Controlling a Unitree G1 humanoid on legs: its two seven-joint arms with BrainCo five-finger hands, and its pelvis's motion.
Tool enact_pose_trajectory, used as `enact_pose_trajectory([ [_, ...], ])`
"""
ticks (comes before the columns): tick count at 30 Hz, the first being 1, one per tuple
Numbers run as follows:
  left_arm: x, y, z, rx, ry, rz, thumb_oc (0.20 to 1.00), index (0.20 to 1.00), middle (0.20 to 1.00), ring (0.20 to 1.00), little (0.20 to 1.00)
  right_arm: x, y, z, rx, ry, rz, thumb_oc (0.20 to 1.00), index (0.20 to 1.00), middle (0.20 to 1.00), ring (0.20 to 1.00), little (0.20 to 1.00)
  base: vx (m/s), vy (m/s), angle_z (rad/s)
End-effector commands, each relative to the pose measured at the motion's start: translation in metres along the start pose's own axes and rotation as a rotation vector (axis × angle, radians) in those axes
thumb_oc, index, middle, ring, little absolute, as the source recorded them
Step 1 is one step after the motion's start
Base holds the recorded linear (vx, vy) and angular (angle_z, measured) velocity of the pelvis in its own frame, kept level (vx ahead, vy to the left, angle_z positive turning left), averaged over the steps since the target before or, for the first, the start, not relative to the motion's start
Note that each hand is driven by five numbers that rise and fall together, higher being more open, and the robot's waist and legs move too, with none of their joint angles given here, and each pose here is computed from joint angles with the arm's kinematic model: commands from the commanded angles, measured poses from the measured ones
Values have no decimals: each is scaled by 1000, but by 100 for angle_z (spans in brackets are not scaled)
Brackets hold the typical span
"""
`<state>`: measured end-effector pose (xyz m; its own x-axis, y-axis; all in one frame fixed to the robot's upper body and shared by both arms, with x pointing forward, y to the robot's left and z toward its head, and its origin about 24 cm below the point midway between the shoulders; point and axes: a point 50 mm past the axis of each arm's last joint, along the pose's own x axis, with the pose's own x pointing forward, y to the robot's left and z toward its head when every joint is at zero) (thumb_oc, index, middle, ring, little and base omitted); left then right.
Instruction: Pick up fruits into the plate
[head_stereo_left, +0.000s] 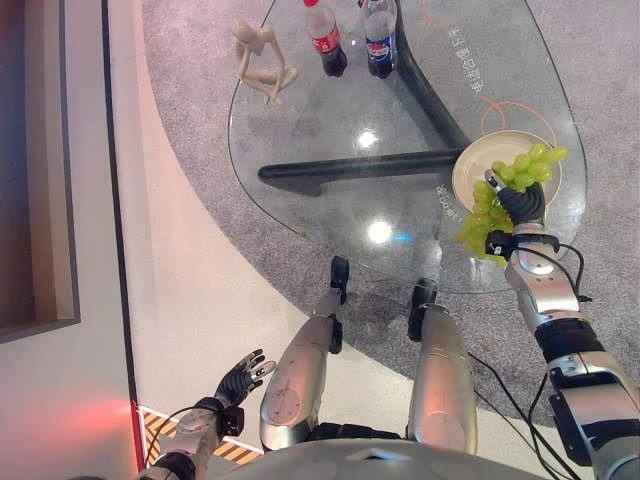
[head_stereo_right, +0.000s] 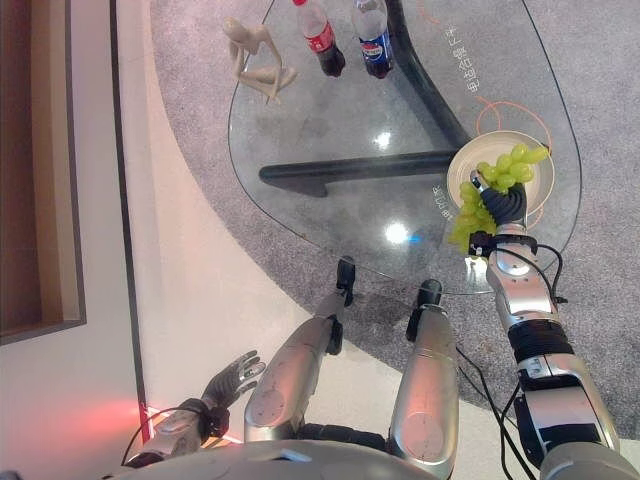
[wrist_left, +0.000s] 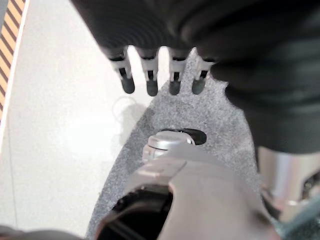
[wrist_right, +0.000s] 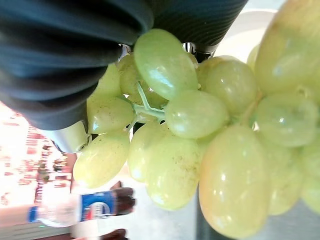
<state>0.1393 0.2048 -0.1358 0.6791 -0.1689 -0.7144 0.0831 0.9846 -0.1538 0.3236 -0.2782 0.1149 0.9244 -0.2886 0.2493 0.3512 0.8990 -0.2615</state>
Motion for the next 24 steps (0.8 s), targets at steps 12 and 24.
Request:
enact_pose_trajectory([
  [12, -11, -2, -24, -44, 49, 11, 1000, 1000, 1000, 1000, 1000, 7, -19, 68, 22, -349, -88, 200, 200, 200, 200, 200, 17, 12, 1],
  [24, -13, 0, -28, -43, 59, 10, 1000, 1000, 1000, 1000, 1000, 7, -16, 47, 12, -218, -84, 200, 200, 200, 200, 200, 8, -2, -1],
])
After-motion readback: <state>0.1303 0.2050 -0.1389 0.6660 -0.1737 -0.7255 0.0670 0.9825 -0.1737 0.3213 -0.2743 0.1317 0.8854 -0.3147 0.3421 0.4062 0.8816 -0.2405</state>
